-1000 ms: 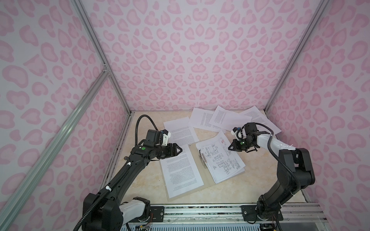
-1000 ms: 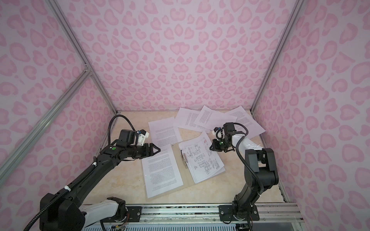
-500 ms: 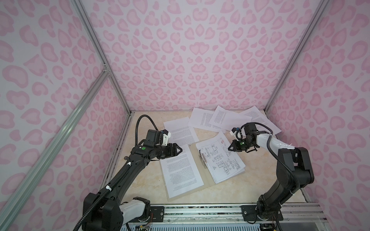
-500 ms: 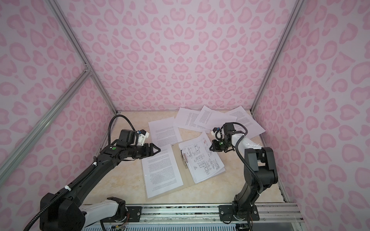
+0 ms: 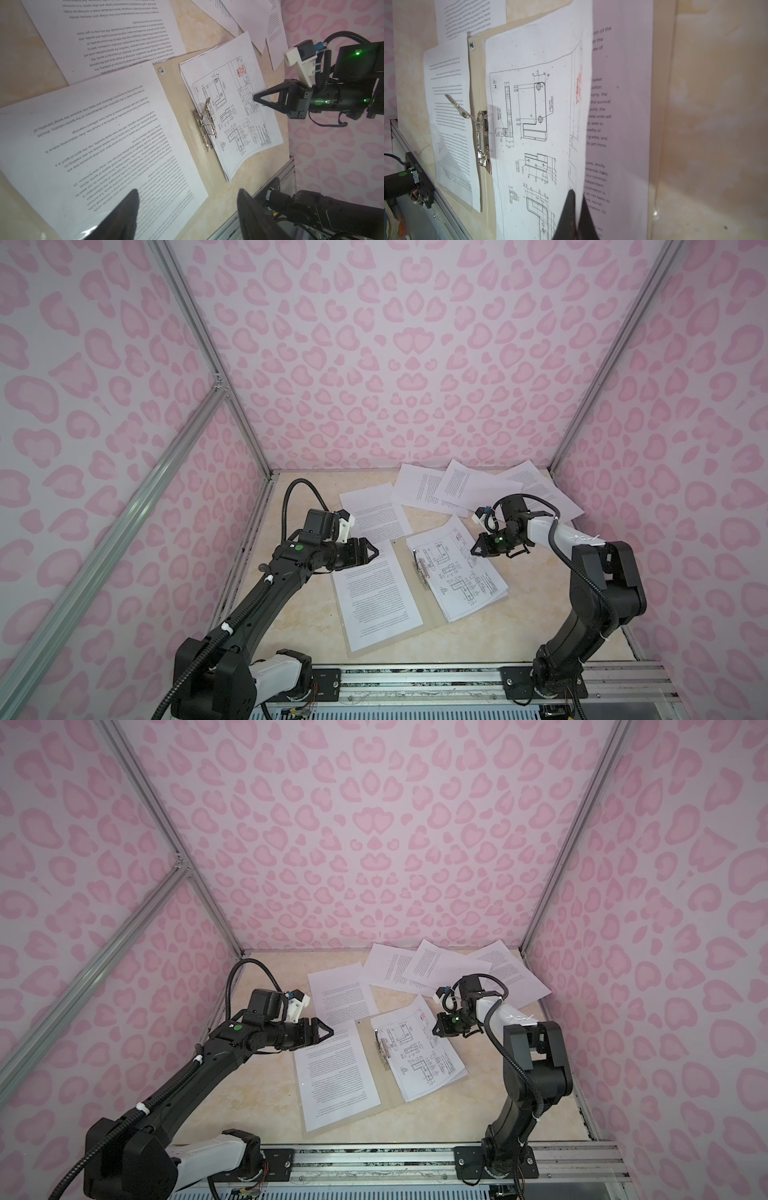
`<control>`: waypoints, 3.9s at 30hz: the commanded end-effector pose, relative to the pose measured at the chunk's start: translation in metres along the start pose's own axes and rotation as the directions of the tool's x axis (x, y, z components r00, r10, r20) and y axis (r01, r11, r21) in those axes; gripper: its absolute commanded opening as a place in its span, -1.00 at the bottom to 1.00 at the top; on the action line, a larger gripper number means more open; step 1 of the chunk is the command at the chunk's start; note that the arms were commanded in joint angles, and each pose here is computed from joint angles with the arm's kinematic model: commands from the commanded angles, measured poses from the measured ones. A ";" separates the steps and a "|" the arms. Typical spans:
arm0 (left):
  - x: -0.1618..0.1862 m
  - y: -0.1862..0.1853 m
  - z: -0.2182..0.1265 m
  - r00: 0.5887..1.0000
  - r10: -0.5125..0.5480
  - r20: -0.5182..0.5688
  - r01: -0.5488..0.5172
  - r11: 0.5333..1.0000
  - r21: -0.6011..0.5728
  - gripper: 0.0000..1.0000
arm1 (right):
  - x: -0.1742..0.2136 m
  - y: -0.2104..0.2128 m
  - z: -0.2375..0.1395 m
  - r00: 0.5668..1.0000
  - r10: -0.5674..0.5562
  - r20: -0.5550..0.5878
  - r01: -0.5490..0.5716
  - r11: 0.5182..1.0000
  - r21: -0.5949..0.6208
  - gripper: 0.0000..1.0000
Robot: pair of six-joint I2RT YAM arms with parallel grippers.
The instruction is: Put the files into the folder
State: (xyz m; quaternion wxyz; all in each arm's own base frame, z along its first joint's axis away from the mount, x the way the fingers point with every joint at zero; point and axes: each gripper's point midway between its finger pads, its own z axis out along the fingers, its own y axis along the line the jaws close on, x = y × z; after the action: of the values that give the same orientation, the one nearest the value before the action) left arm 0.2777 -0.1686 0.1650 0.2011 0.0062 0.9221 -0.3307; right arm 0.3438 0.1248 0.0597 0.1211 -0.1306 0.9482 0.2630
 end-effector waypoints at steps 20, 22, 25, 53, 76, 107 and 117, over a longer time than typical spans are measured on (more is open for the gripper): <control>0.001 0.001 0.000 1.000 0.009 -0.005 -0.009 1.000 -0.003 0.51 | 0.001 -0.016 -0.004 0.997 0.070 0.029 -0.072 0.996 0.059 0.07; 0.001 0.001 0.000 1.000 0.010 -0.005 -0.010 1.000 -0.002 0.51 | -0.002 -0.023 -0.011 0.994 0.092 0.060 -0.098 0.990 0.103 0.17; 0.002 0.001 0.000 1.000 0.010 -0.006 -0.010 1.000 -0.004 0.51 | 0.002 -0.039 -0.018 0.987 0.138 0.084 -0.152 0.970 0.190 0.31; 0.003 0.006 0.006 1.000 -0.007 -0.024 0.006 1.000 -0.012 0.51 | 0.050 -0.045 -0.003 0.950 0.264 0.165 -0.304 0.901 0.310 0.27; 0.007 0.012 0.010 0.999 -0.032 -0.039 0.030 0.999 -0.032 0.52 | 0.026 -0.026 -0.017 0.931 0.237 0.278 -0.315 0.905 0.286 0.40; 0.059 0.055 0.055 0.944 -0.243 -0.222 0.222 0.968 -0.115 0.53 | 0.082 0.000 0.006 0.849 0.441 0.292 -0.475 0.878 0.057 0.46; -0.074 0.068 0.022 0.938 -0.321 0.132 0.334 0.939 -0.086 0.95 | -0.044 0.033 -0.015 0.884 0.186 0.429 -0.236 0.969 0.067 0.44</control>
State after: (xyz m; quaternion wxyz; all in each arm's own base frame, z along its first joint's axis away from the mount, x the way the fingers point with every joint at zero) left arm 0.3334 -0.1334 0.1281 0.1685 -0.1386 0.9293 -0.2979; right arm 0.3415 0.1250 0.0828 0.2715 0.0953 0.9341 0.2114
